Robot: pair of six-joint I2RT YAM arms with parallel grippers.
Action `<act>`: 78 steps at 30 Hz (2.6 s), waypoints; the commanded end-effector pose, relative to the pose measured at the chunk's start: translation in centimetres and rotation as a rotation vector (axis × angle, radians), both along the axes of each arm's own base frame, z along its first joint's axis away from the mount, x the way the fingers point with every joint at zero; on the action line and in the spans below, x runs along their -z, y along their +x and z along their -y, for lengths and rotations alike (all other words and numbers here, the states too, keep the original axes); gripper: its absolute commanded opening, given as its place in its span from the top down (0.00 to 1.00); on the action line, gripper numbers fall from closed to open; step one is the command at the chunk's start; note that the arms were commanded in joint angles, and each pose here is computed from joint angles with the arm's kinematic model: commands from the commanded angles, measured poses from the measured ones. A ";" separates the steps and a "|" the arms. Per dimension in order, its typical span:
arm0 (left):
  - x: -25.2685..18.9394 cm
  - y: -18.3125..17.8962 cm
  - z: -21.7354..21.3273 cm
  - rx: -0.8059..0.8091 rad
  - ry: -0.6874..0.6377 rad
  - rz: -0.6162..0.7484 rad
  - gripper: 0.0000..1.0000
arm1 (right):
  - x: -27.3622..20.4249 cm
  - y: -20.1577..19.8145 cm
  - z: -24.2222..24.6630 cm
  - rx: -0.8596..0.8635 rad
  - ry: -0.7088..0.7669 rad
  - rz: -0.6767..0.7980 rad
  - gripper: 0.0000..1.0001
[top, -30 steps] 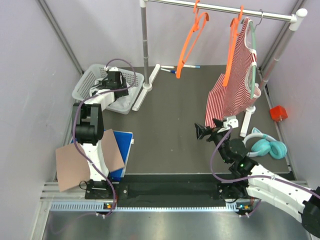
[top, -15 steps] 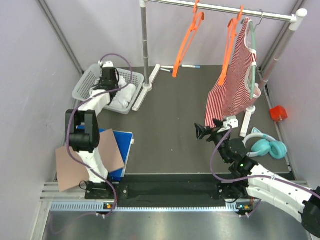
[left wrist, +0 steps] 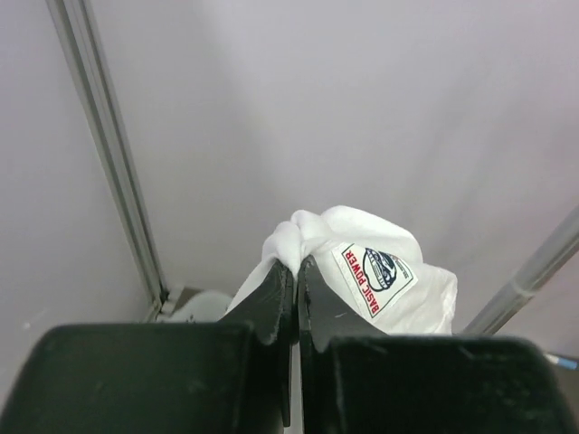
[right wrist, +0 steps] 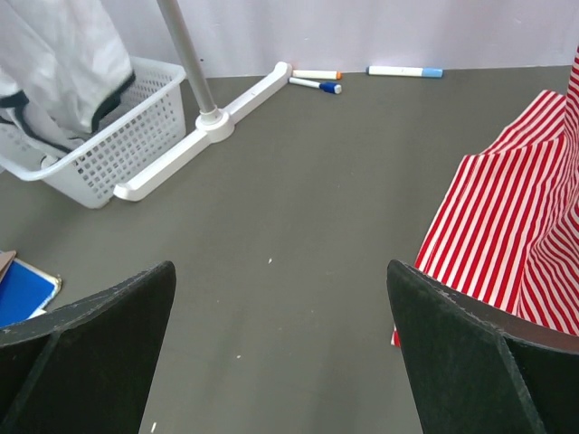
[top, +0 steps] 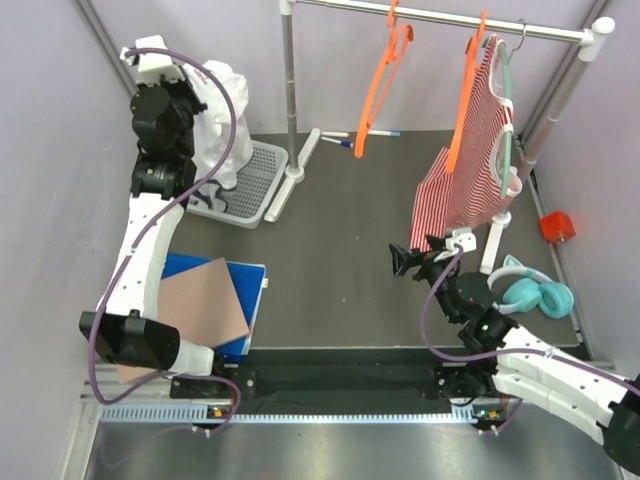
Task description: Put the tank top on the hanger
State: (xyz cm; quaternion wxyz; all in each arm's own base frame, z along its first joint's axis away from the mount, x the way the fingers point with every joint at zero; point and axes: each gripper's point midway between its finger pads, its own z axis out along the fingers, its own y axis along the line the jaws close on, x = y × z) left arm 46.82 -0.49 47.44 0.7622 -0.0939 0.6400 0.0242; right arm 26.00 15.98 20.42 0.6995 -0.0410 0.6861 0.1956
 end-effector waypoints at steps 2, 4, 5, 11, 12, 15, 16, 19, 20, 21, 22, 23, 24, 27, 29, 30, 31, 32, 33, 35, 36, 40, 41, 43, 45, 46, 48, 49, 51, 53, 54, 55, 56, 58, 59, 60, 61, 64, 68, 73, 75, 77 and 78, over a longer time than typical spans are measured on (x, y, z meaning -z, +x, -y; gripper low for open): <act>-7.9 -3.2 1.4 0.052 0.090 0.188 1.00 | -2.1 0.3 -0.6 -0.007 0.039 0.026 0.00; -8.9 -4.1 2.2 0.073 0.099 0.209 1.00 | -2.2 0.3 -0.8 -0.010 0.036 0.024 0.00; -9.3 -4.4 2.5 0.086 0.099 0.222 1.00 | -2.2 0.4 -0.9 -0.013 0.034 0.021 0.00; -16.4 -10.2 8.1 0.222 0.138 0.399 1.00 | -2.7 0.3 -0.8 -0.014 0.030 0.016 0.00; -17.4 -11.1 9.0 0.250 0.147 0.421 1.00 | -2.9 0.2 -0.8 -0.014 0.030 0.015 0.00; -20.3 -14.4 10.9 0.341 0.125 0.481 1.00 | -2.7 0.1 -0.6 -0.010 0.029 0.008 0.00; -20.6 -15.0 11.3 0.369 0.111 0.488 1.00 | -2.7 0.1 -0.5 -0.007 0.034 0.006 0.00; -20.4 -16.2 11.5 0.409 0.093 0.467 1.00 | -2.5 0.0 -0.4 -0.005 0.040 -0.002 0.00; -19.2 -16.1 11.7 0.425 0.100 0.424 1.00 | -2.5 -0.1 -0.3 -0.005 0.044 -0.002 0.00; -17.5 -16.1 12.2 0.453 0.093 0.383 1.00 | -2.4 -0.2 -0.4 -0.008 0.047 -0.006 0.00; -15.8 -15.8 12.7 0.480 0.097 0.345 1.00 | -2.4 -0.2 -0.3 -0.007 0.053 -0.007 0.00; -14.2 -15.6 12.9 0.491 0.092 0.313 1.00 | -2.4 -0.3 -0.2 -0.007 0.055 -0.006 0.00; -10.1 -15.2 13.2 0.504 0.075 0.231 1.00 | -2.1 -0.3 -0.2 -0.008 0.055 -0.016 0.00; -5.1 -15.9 12.9 0.512 -0.003 0.172 1.00 | -1.7 -0.5 0.0 -0.005 0.053 -0.028 0.00; 1.7 -15.4 13.9 0.546 -0.029 0.051 1.00 | -1.5 -0.6 0.1 -0.002 0.055 -0.032 0.00; 3.1 -15.4 14.5 0.577 -0.075 0.036 1.00 | -1.3 -0.6 0.1 0.000 0.056 -0.037 0.00; 7.8 -14.9 15.4 0.604 -0.075 -0.055 1.00 | -1.4 -0.7 0.2 -0.002 0.060 -0.035 0.00; 9.4 -15.0 15.9 0.624 -0.086 -0.081 1.00 | -1.2 -0.7 0.1 -0.002 0.062 -0.039 0.00; 11.0 -15.2 16.8 0.651 -0.103 -0.110 1.00 | -1.1 -0.7 0.1 -0.002 0.068 -0.044 0.00; 15.6 -15.4 18.1 0.681 -0.095 -0.193 1.00 | -0.9 -0.7 -0.1 -0.009 0.075 -0.047 0.00; 16.9 -16.0 19.3 0.712 -0.094 -0.218 1.00 | -0.6 -0.7 -0.2 -0.016 0.078 -0.054 0.00; 20.2 -17.9 23.2 0.816 -0.090 -0.241 1.00 | 0.5 -0.5 -0.7 -0.021 0.065 -0.086 0.00; 21.2 -18.2 24.3 0.839 -0.083 -0.257 1.00 | 0.6 -0.4 -0.8 -0.021 0.067 -0.093 0.00; 21.2 -19.4 26.7 0.896 -0.059 -0.243 1.00 | 0.9 -0.3 -0.9 -0.017 0.065 -0.108 0.00; 20.2 -20.1 29.8 0.961 -0.042 -0.203 1.00 | 0.9 -0.3 -0.9 -0.013 0.078 -0.118 0.00; 19.7 -20.4 31.0 0.998 -0.032 -0.182 1.00 | 0.7 -0.4 -0.8 -0.008 0.088 -0.116 0.00; 18.4 -21.4 34.6 1.082 0.004 -0.123 1.00 | 0.9 -0.4 -0.4 0.007 0.096 -0.126 0.00; 18.2 -21.8 35.8 1.114 0.023 -0.102 1.00 | 0.6 -0.5 -0.2 0.013 0.104 -0.119 0.00; 18.5 -22.5 38.7 1.177 0.046 -0.069 1.00 | 1.0 -0.7 0.5 0.037 0.096 -0.136 0.00; 19.3 -23.6 41.5 1.295 0.043 -0.069 1.00 | 1.0 -0.9 1.2 0.059 0.098 -0.140 0.00; 19.0 -23.9 42.3 1.328 0.037 -0.042 1.00 | 0.7 -1.1 1.8 0.079 0.110 -0.129 0.00; 19.9 -23.8 43.2 1.348 0.045 -0.052 1.00 | 1.1 -1.2 2.1 0.090 0.106 -0.138 0.00; 20.1 -23.6 43.5 1.344 0.044 -0.056 0.99 | 1.3 -1.3 2.4 0.097 0.107 -0.138 0.00; 21.4 -22.6 43.4 1.290 0.068 -0.111 0.69 | 1.3 -1.5 2.7 0.101 0.113 -0.132 0.00; 21.7 -22.2 42.9 1.256 0.087 -0.119 0.49 | 1.4 -1.6 2.7 0.100 0.110 -0.131 0.00; 22.0 -21.0 41.8 1.169 0.092 -0.135 0.24 | 1.5 -1.6 2.8 0.102 0.108 -0.133 0.00; 21.3 -20.8 40.7 1.128 0.091 -0.130 0.07 | 1.6 -1.5 2.8 0.102 0.103 -0.133 0.00; 21.9 -20.2 36.4 0.976 0.137 -0.169 0.01 | 2.4 -1.2 2.3 0.095 0.072 -0.152 0.02; 24.2 -19.5 29.1 0.688 0.105 -0.290 0.01 | 2.9 -0.8 0.4 0.041 0.046 -0.159 0.03; 30.4 -20.9 21.5 0.425 0.084 -0.469 0.01 | 3.8 -0.7 -3.3 -0.058 0.013 -0.182 0.03; 33.2 -22.0 18.5 0.341 0.062 -0.554 0.01 | 4.6 -1.0 -4.6 -0.088 -0.013 -0.204 0.03; 34.5 -22.4 16.9 0.293 -0.002 -0.586 0.01 | 4.3 -1.2 -5.7 -0.112 -0.017 -0.201 0.04; 34.9 -22.7 16.6 0.301 -0.027 -0.588 0.01 | 4.8 -1.5 -6.4 -0.132 -0.032 -0.213 0.04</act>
